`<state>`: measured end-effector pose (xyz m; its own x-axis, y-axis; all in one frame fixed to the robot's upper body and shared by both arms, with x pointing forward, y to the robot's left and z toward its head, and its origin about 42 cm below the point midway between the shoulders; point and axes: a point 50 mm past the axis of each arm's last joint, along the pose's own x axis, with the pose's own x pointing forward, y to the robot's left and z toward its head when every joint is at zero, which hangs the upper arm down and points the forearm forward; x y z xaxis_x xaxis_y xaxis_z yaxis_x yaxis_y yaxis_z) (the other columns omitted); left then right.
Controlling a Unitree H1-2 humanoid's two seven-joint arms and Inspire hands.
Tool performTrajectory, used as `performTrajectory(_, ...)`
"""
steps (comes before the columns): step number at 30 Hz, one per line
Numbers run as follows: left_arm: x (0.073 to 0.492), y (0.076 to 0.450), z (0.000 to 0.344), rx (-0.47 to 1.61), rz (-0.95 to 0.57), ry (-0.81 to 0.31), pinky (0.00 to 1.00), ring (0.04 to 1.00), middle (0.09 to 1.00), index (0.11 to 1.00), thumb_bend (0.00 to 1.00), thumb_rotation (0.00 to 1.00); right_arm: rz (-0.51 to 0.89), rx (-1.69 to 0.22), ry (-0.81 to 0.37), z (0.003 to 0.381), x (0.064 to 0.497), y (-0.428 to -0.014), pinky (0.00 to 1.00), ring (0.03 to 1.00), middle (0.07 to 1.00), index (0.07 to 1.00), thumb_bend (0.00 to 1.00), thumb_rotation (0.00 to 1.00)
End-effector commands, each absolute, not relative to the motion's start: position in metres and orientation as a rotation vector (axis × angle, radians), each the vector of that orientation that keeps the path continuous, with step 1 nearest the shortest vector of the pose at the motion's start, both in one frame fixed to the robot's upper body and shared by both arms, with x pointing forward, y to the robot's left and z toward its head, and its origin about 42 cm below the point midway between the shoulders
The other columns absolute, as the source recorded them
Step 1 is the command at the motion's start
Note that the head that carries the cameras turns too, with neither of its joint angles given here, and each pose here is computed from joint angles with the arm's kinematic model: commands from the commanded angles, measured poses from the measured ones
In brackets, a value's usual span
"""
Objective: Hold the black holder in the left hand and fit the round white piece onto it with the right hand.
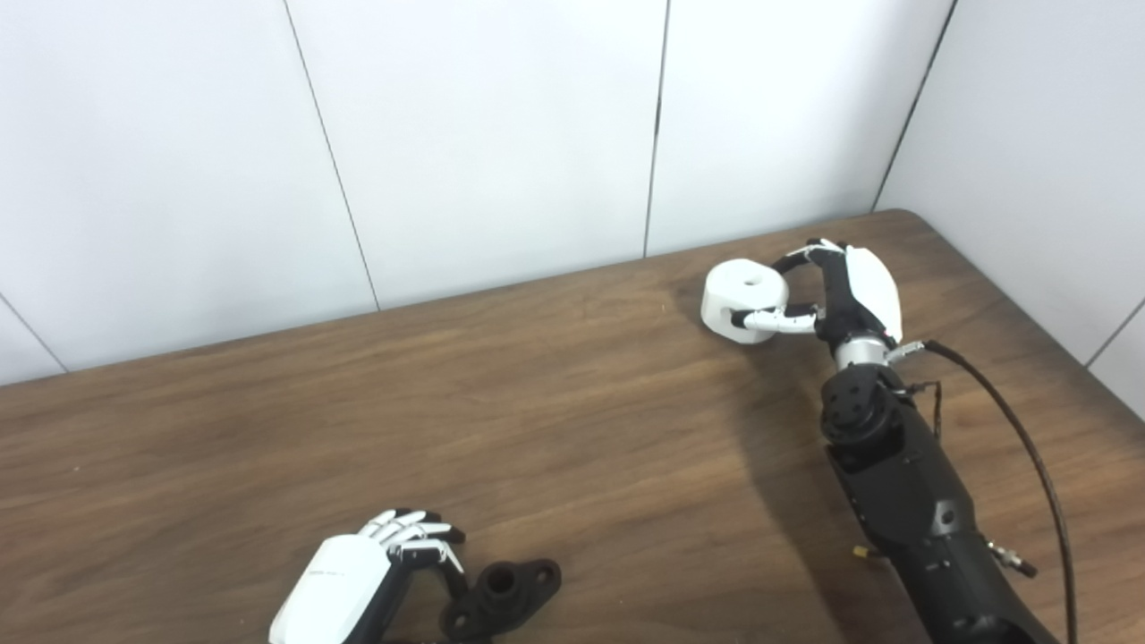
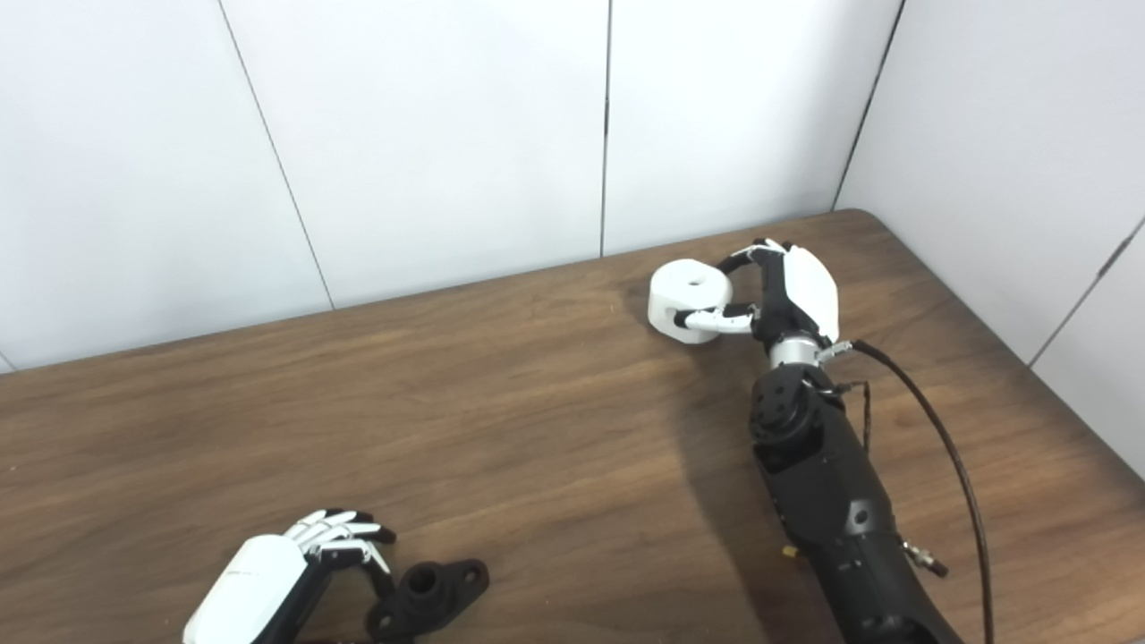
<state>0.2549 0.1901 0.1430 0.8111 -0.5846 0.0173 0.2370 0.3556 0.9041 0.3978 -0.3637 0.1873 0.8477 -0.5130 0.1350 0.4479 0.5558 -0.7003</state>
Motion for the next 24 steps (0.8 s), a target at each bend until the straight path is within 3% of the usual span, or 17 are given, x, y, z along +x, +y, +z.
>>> performTrajectory(1, 0.250, 0.194, 0.139, 1.136, -0.590, -0.337, 0.90, 0.840, 0.755, 0.484, 0.52, 0.05, -0.622, -0.791, -0.037, 0.211, 0.406, -0.365, 1.00, 0.930, 0.842, 0.492, 0.54, 0.15)
performTrajectory(18, 0.254, 0.193, 0.137, 1.142, -0.579, -0.347, 0.89, 0.838, 0.755, 0.484, 0.52, 0.05, -0.622, -0.803, -0.061, 0.207, 0.405, -0.367, 0.99, 0.904, 0.816, 0.486, 0.52, 0.13)
performTrajectory(24, 0.253, 0.191, 0.137, 1.145, -0.581, -0.347, 0.89, 0.837, 0.754, 0.484, 0.52, 0.05, -0.566, -0.814, -0.064, 0.223, 0.397, -0.358, 0.93, 0.899, 0.820, 0.487, 0.52, 0.14)
